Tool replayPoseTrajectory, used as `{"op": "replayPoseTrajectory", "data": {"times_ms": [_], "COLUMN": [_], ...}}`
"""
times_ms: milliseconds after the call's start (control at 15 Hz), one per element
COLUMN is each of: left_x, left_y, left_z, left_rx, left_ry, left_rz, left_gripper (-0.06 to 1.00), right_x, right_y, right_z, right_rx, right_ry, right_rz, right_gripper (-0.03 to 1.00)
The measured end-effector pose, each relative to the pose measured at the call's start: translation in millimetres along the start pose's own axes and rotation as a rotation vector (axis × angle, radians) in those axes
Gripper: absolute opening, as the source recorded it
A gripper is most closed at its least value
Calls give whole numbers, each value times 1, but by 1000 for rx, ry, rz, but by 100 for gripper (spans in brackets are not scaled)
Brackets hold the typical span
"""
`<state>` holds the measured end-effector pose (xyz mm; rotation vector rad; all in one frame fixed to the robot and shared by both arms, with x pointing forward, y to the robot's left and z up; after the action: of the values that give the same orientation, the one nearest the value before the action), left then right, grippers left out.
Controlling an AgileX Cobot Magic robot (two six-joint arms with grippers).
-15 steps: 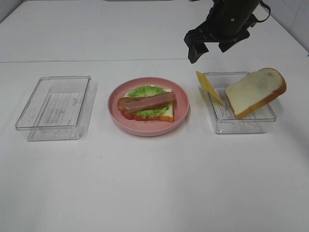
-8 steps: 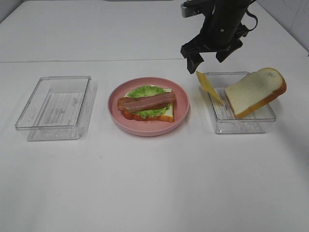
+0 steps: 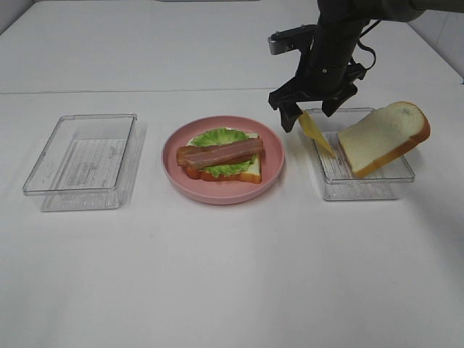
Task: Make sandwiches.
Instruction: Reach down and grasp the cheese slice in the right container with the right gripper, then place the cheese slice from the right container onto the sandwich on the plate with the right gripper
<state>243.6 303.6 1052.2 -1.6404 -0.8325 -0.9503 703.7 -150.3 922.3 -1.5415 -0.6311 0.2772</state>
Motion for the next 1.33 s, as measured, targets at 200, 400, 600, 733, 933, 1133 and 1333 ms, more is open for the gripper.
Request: {"op": "replayPoseTrajectory", "data": {"times_ms": [200,400,600,733,933,1133,1333], "left_x": [0,0,0,0,0,0,0], "left_y": [0,0,0,0,0,0,0], "left_z": [0,0,0,0,0,0,0], "left_rx": [0,0,0,0,0,0,0], "left_ry": [0,0,0,0,0,0,0], "left_rz": [0,0,0,0,0,0,0], "left_gripper": [91,91,91,91,91,91,91], "right_x": [-4,-4,-5,-5,-6,-4,-1], "right_y": [2,2,2,2,2,-14,-50], "right_z": [-3,-3,-3,-3,-3,-3,-3], "right_rx": [-31,-31,-29,-29,-26,-33,-29], "right_ry": [5,5,5,5,6,7,23], "right_rz": [36,37,45,47,58,36,-37], "right_gripper": [58,42,25,9,0,0,0]}}
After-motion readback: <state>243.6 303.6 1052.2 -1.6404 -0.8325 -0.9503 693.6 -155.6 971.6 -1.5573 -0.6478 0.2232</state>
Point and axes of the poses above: a point on each arm's last joint axis where the gripper is mounted, y pointing out along that axis toward the gripper, z along the wrist's bending axis when the last joint is at zero, x = y × z, the point moved 1 cm from there along y, pointing out along that axis toward the gripper, and after that the axes turned 14 degrees about -y, right-handed, at the moved point
